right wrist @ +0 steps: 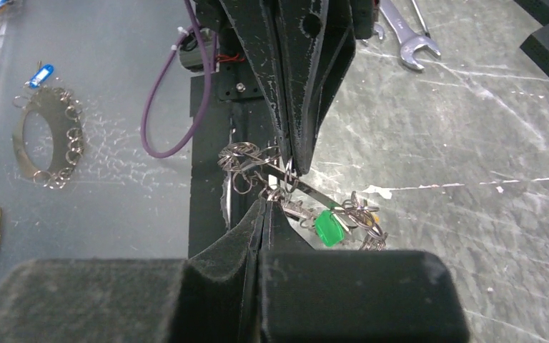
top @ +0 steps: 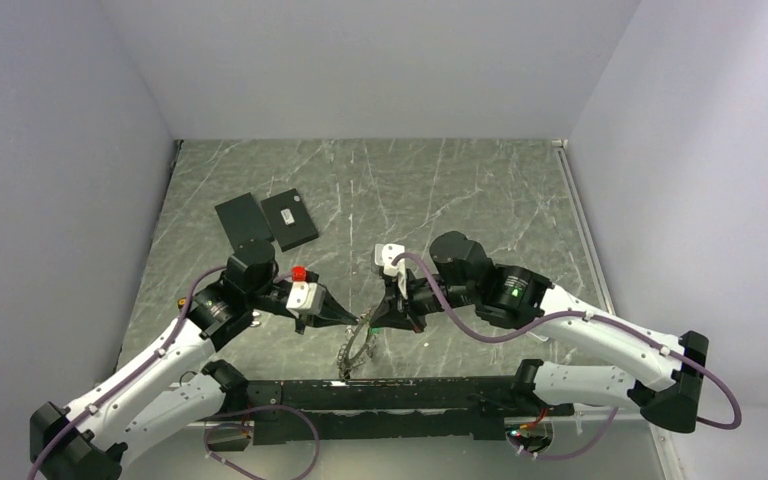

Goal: Put the keys on the keyring

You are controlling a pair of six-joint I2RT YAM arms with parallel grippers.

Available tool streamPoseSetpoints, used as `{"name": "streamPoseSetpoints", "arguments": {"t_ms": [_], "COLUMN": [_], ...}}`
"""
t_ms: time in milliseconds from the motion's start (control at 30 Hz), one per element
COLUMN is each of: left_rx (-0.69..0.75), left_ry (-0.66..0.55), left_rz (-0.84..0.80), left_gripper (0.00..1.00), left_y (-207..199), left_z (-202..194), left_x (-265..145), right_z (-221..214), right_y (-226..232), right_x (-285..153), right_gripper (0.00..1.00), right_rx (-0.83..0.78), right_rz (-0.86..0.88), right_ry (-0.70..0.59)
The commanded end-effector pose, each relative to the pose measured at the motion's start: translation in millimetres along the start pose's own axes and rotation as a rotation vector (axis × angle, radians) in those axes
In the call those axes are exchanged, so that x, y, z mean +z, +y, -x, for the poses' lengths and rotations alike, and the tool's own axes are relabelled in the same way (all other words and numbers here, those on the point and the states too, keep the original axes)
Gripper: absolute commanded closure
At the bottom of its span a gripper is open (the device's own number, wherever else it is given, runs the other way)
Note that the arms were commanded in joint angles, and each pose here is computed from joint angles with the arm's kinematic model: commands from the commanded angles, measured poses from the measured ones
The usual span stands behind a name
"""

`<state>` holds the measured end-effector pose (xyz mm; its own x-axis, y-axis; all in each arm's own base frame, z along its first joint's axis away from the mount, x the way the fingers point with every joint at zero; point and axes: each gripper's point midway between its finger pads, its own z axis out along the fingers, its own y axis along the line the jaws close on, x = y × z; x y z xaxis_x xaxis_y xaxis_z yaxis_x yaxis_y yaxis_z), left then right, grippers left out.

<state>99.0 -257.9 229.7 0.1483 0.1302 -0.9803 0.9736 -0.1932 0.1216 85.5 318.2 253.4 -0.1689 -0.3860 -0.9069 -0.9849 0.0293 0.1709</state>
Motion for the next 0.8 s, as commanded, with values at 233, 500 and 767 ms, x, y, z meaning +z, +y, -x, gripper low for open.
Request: {"name": "streamPoseSetpoints", "arguments": {"t_ms": [233, 500, 767], "left_rx": [0.039, 0.036, 0.054], "left_ry": [-0.059, -0.053, -0.064], "left_rz": [-0.055, -0.054, -0.031], "left_gripper": [1.0, 1.0, 1.0], "left_y": [-4.2, -4.0, -3.0], "left_z": [24.2, 22.3, 22.8], "left_x": [-0.2, -0.4, -1.4], "right_z": [18.9, 20.5, 17.9], "right_y": [10.8, 8.7, 7.3], "right_x": [-1.0, -3.5, 1.1], "right_gripper": [1.0, 1.0, 1.0], "right_rx": [-0.047, -0.053, -0.045], "right_rz": [0.075, 0.054, 0.059], "right_ry": [-0.03, -0.035, -0.021]}}
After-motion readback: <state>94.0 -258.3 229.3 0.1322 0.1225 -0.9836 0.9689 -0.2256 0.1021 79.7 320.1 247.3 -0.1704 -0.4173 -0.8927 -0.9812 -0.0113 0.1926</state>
